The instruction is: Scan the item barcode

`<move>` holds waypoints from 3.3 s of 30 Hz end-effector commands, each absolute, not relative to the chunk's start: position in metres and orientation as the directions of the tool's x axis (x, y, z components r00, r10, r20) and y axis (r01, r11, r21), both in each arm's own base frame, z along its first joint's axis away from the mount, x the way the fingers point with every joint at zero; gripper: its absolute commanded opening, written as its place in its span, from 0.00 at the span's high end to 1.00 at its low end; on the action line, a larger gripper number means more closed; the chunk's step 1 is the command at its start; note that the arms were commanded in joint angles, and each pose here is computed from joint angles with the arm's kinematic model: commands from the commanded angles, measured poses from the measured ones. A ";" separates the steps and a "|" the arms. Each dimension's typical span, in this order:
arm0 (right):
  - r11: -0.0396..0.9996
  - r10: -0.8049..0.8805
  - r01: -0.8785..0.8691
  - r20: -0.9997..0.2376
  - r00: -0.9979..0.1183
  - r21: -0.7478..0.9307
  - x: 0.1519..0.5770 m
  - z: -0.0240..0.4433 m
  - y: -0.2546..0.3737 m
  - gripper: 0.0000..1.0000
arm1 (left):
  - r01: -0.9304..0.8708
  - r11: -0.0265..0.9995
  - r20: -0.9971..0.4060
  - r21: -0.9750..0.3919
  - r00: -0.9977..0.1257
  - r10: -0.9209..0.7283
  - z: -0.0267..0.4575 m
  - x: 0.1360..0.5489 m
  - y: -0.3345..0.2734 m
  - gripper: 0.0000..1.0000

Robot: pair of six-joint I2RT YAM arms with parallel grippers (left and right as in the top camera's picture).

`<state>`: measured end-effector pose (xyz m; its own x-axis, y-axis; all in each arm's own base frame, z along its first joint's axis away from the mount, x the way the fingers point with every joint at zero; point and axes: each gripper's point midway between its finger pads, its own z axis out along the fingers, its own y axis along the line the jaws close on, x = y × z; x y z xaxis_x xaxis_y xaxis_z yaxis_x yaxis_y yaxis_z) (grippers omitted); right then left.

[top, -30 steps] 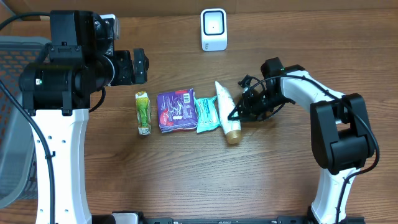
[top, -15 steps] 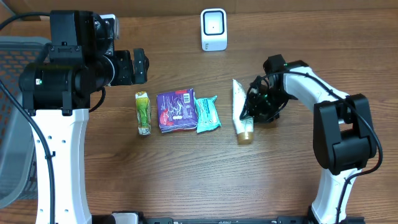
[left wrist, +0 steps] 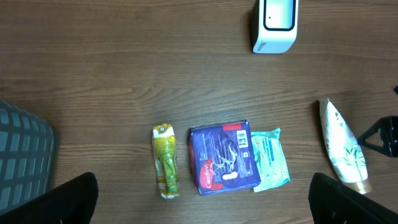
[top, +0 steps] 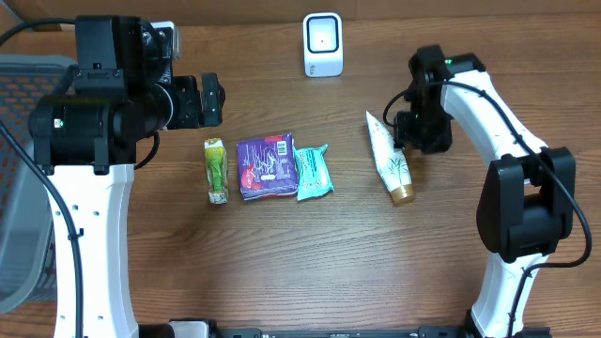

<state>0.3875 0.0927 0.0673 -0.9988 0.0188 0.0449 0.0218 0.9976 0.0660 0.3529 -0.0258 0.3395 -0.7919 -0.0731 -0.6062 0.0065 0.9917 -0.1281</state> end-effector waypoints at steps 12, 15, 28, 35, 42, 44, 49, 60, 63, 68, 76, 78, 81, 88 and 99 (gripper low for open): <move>0.937 -0.303 -0.249 -0.221 -0.927 -0.244 0.425 0.083 0.170 0.00 | 0.015 0.992 -0.609 -0.122 -0.791 -0.063 0.340 0.355 -0.027 0.01; 0.929 -0.310 -0.250 -0.205 -0.929 -0.272 0.426 0.072 0.168 0.00 | 0.016 0.992 -0.609 -0.122 -0.791 -0.063 0.340 0.355 -0.027 0.01; 0.898 -0.309 -0.237 -0.150 -0.939 -0.371 0.434 0.039 0.148 0.47 | 0.015 0.992 -0.609 -0.123 -0.791 -0.063 0.340 0.355 -0.027 0.01; 0.903 -0.280 -0.206 -0.153 -0.948 -0.378 0.437 0.040 0.136 0.96 | 0.015 0.992 -0.609 -0.123 -0.791 -0.063 0.340 0.355 -0.027 0.00; 0.971 -0.238 -0.233 -0.180 -0.954 -0.052 0.434 0.056 0.181 0.96 | 0.015 0.992 -0.609 -0.122 -0.791 -0.063 0.340 0.355 -0.027 0.01; 0.968 -0.201 -0.228 -0.217 -0.955 0.108 0.438 0.081 0.193 0.96 | 0.015 0.992 -0.609 -0.122 -0.791 -0.063 0.340 0.355 -0.027 0.00; 0.847 -0.079 -0.220 -0.295 -0.952 0.483 0.448 0.158 0.194 0.96 | 0.015 0.992 -0.609 -0.123 -0.791 -0.063 0.340 0.355 -0.027 0.00; 0.550 0.078 -0.158 -0.239 -0.968 0.820 0.448 0.175 0.136 0.96 | 0.015 0.992 -0.609 -0.123 -0.791 -0.063 0.340 0.355 -0.027 0.00; 0.546 0.124 -0.123 -0.225 -0.966 0.829 0.451 0.144 0.130 0.96 | 0.015 0.992 -0.609 -0.122 -0.791 -0.063 0.340 0.355 -0.027 0.00; 0.541 0.285 -0.043 -0.230 -0.930 0.840 0.462 0.107 0.126 0.96 | 0.015 0.992 -0.609 -0.123 -0.791 -0.063 0.340 0.355 -0.027 0.00; 0.646 0.461 0.051 -0.336 -0.821 0.761 0.445 0.105 0.098 0.96 | 0.015 0.992 -0.609 -0.123 -0.791 -0.063 0.340 0.355 -0.027 0.00; 0.685 0.475 0.100 -0.338 -0.812 0.722 0.433 0.100 0.093 0.96 | 0.015 0.992 -0.609 -0.122 -0.791 -0.063 0.340 0.355 -0.027 0.00; 0.738 0.480 0.157 -0.347 -0.806 0.657 0.417 0.089 0.089 0.96 | 0.015 0.992 -0.609 -0.123 -0.791 -0.063 0.340 0.355 -0.027 0.00; 0.828 0.387 0.130 -0.389 -0.836 0.545 0.398 0.080 0.094 0.57 | 0.015 0.992 -0.609 -0.123 -0.791 -0.063 0.340 0.355 -0.027 0.00; 0.931 0.146 -0.020 -0.422 -0.895 0.365 0.362 0.123 0.084 0.47 | 0.016 0.992 -0.609 -0.122 -0.791 -0.063 0.340 0.355 -0.027 0.00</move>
<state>0.3529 0.0845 0.0863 -0.9116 0.2701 -0.3098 0.1170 0.8930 0.4345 0.3529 -0.0258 0.3395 -0.7919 -0.0727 -0.6063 0.0065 0.9918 -0.1275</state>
